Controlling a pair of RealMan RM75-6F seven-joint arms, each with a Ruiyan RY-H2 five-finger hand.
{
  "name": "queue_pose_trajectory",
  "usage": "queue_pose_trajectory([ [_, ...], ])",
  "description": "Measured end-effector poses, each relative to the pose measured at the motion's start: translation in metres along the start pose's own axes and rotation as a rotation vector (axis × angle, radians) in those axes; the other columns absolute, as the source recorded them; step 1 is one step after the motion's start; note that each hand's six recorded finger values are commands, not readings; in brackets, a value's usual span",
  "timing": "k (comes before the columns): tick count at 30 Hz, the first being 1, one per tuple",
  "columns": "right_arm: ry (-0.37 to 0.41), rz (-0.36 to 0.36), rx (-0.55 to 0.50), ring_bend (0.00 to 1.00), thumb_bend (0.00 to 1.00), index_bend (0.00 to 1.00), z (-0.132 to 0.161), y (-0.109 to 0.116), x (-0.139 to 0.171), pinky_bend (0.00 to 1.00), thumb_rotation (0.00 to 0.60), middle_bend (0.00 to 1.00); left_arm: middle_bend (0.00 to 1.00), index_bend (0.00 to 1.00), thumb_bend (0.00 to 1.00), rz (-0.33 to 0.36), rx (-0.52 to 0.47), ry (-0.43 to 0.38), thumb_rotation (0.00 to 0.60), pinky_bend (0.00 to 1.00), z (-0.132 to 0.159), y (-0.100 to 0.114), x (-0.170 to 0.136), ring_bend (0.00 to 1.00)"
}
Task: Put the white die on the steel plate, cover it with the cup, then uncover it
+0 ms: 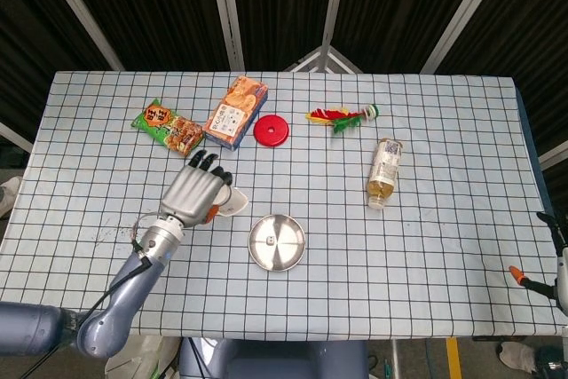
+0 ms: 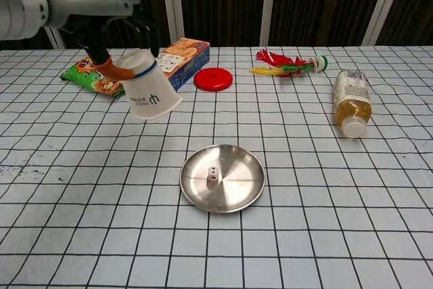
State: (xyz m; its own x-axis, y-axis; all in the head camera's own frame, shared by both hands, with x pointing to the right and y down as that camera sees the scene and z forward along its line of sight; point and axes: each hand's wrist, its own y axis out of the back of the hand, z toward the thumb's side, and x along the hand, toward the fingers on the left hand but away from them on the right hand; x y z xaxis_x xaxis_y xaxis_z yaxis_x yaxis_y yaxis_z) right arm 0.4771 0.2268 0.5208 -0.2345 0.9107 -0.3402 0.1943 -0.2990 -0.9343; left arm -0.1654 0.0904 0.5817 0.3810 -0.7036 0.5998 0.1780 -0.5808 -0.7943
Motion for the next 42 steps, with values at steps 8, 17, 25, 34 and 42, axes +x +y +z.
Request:
queue_pose_trajectory([
  [8, -0.016, -0.008, 0.006, 0.13, 0.10, 0.19, -0.005, 0.003, 0.001, 0.07, 0.600, 0.10, 0.35, 0.36, 0.52, -0.059, 0.065, -0.056, 0.600, 0.08, 0.054, -0.020, 0.015, 0.10],
  [17, -0.023, -0.010, 0.010, 0.13, 0.10, 0.19, -0.006, 0.003, 0.001, 0.07, 0.600, 0.10, 0.34, 0.36, 0.52, -0.060, 0.121, -0.110, 0.600, 0.08, 0.091, -0.023, 0.020, 0.10],
  [25, -0.022, -0.013, 0.005, 0.13, 0.10, 0.19, -0.005, 0.004, 0.001, 0.07, 0.600, 0.10, 0.34, 0.37, 0.52, -0.066, 0.134, -0.135, 0.600, 0.08, 0.103, -0.031, 0.020, 0.10],
  [34, -0.027, -0.015, 0.001, 0.13, 0.10, 0.19, -0.006, 0.005, 0.000, 0.07, 0.600, 0.10, 0.34, 0.37, 0.52, -0.096, 0.146, -0.141, 0.600, 0.08, 0.105, -0.045, 0.023, 0.10],
  [42, -0.032, -0.017, 0.000, 0.13, 0.10, 0.19, -0.007, 0.006, 0.001, 0.07, 0.600, 0.10, 0.34, 0.37, 0.52, -0.091, 0.136, -0.164, 0.600, 0.08, 0.109, -0.053, 0.027, 0.10],
])
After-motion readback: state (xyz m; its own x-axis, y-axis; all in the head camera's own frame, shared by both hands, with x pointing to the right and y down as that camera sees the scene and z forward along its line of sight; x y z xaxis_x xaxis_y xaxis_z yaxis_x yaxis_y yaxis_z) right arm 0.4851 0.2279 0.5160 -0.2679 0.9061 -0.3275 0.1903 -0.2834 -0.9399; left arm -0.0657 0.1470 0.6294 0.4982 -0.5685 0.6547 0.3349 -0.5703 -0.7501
